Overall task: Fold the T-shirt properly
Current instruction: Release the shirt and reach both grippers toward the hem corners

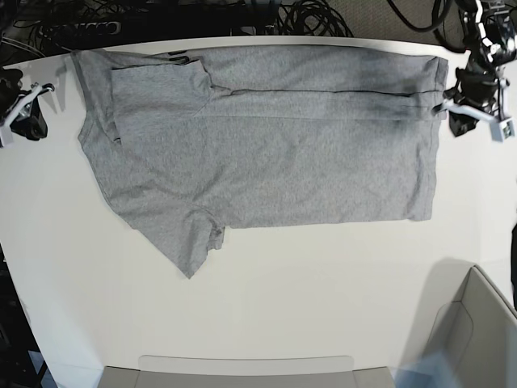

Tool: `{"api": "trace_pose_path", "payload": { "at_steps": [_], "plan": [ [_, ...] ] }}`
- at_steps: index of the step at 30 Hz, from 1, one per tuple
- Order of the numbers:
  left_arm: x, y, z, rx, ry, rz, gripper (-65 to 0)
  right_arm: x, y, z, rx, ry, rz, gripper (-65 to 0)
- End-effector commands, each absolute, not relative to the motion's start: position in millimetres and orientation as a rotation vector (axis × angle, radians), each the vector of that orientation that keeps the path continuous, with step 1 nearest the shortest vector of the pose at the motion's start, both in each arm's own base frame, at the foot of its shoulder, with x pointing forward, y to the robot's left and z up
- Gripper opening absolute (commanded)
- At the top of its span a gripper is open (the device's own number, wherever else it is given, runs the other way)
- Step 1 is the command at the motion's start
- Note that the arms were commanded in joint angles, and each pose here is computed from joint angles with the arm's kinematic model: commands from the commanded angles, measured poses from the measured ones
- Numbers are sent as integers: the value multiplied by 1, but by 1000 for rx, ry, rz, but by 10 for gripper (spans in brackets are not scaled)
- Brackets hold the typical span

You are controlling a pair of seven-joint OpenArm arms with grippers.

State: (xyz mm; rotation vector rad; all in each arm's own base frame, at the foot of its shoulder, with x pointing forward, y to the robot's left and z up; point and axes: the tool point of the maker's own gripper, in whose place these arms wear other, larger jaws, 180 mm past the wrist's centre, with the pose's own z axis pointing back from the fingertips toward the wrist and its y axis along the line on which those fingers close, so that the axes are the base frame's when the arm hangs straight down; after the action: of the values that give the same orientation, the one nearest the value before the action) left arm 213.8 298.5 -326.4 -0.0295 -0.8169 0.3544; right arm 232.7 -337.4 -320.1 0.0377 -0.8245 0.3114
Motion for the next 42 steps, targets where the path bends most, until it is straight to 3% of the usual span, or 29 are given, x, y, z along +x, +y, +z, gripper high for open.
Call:
{"api": "trace_pose_path", "payload": {
  "at_steps": [1,8,13,19,23,30,35,42],
  "plan": [
    [222,292,-318,-47,-840,327,-498,249,-329,-306,14,-867,369,-562],
    [262,265,-302,-129,-874,276,-563,325,-293,-302,-131,-850,474,-562],
    [272,258,-300,-150,-886,265,-563,371,-248,-327,-105,-785,573,-562],
    [276,259,-309,-169,-874,310,-563,423,-223,-372,46,-764,514,-562],
    [277,254,-316,-197,-868,347,-563,423,-227,-399,92,-721,467,-562],
    [280,242,-320,-235,-868,368,-563,377,-277,-433,-35,-637,347,-562],
    [283,243,-317,-235,-876,364,-563,362,-269,-418,5,-731,313,-562],
    [282,243,-318,-235,-872,364,-563,409,-246,-332,42,-995,337,-557]
  ]
}}
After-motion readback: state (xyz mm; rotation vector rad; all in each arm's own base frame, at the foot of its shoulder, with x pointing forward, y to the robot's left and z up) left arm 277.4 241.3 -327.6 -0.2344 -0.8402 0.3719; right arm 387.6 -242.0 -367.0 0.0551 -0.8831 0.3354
